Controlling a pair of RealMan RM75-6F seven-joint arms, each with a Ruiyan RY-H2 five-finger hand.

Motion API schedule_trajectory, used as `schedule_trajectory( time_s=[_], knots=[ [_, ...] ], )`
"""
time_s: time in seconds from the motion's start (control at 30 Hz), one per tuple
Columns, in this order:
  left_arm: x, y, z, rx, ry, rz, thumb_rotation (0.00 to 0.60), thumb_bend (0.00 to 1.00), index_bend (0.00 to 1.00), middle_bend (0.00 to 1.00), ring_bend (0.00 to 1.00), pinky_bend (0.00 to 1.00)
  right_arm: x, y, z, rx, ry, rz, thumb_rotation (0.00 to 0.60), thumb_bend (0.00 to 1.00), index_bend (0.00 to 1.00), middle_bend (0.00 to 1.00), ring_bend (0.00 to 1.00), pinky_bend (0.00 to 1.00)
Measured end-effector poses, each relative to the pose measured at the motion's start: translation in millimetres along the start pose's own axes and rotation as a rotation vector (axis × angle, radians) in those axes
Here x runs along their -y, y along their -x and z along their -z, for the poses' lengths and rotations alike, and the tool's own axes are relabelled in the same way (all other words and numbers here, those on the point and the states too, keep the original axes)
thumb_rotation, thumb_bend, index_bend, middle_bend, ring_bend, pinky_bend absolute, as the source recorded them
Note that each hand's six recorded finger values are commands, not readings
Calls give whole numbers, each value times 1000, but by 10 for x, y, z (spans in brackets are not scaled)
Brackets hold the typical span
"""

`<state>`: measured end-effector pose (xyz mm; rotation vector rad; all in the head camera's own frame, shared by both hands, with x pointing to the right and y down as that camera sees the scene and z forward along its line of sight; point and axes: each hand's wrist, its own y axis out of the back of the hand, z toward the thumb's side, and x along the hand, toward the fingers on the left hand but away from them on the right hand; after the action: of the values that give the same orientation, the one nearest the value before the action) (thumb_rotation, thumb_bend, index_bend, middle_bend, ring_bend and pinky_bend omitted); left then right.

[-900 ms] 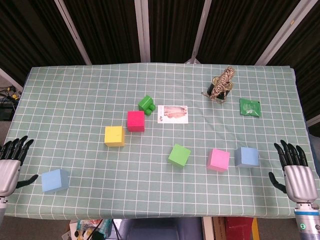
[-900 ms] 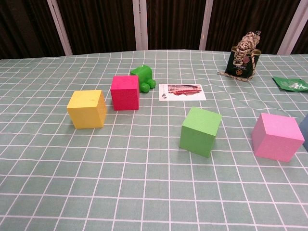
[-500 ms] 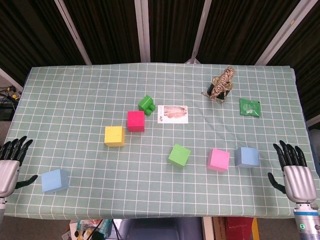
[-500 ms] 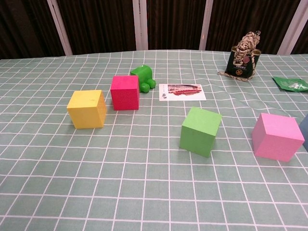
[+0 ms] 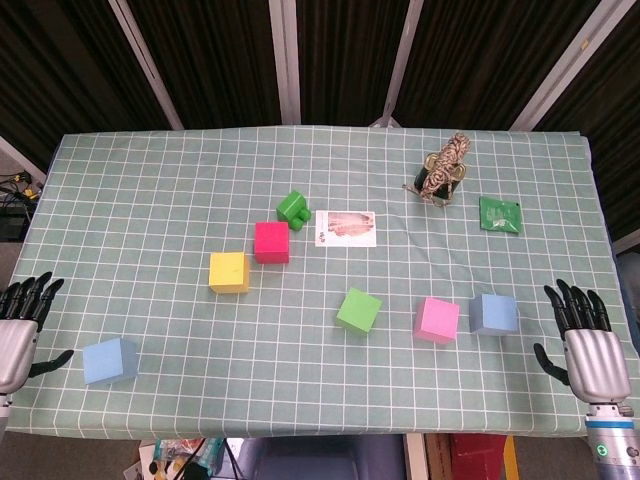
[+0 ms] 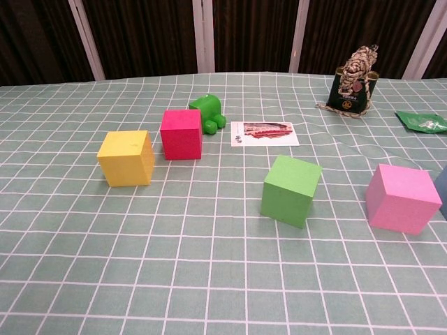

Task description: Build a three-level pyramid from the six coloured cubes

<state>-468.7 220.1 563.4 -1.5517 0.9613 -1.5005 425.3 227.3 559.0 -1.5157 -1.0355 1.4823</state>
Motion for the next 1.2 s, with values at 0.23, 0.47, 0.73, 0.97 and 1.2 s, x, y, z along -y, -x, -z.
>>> schedule_trajectory(
  time_s=[0.23,0.47,0.73,0.97,1.2],
  knots=[
    [11,12,-8,0,-6,11,600,0,0,0,0,0,-10,-6,-9,-7,-3,3,600,350,0,0,0,0],
    [57,86,-76,-2,27,65,600,0,0,0,0,0,-2,-19,-5,-5,-10,1,600,350,0,0,0,0],
    [61,311,-310,8,29,218,600,13,0,80,0,0,-3,-20,-4,-4,-6,0,600,350,0,0,0,0],
    [181,452,-246,-38,-97,330,600,14,0,116,0,0,-1,-25,-18,-8,-6,0,600,350,0,0,0,0],
    [307,436,-169,-95,-140,381,600,20,0,157,0,0,3,-32,-18,-4,-5,-2,600,351,0,0,0,0]
  ],
)
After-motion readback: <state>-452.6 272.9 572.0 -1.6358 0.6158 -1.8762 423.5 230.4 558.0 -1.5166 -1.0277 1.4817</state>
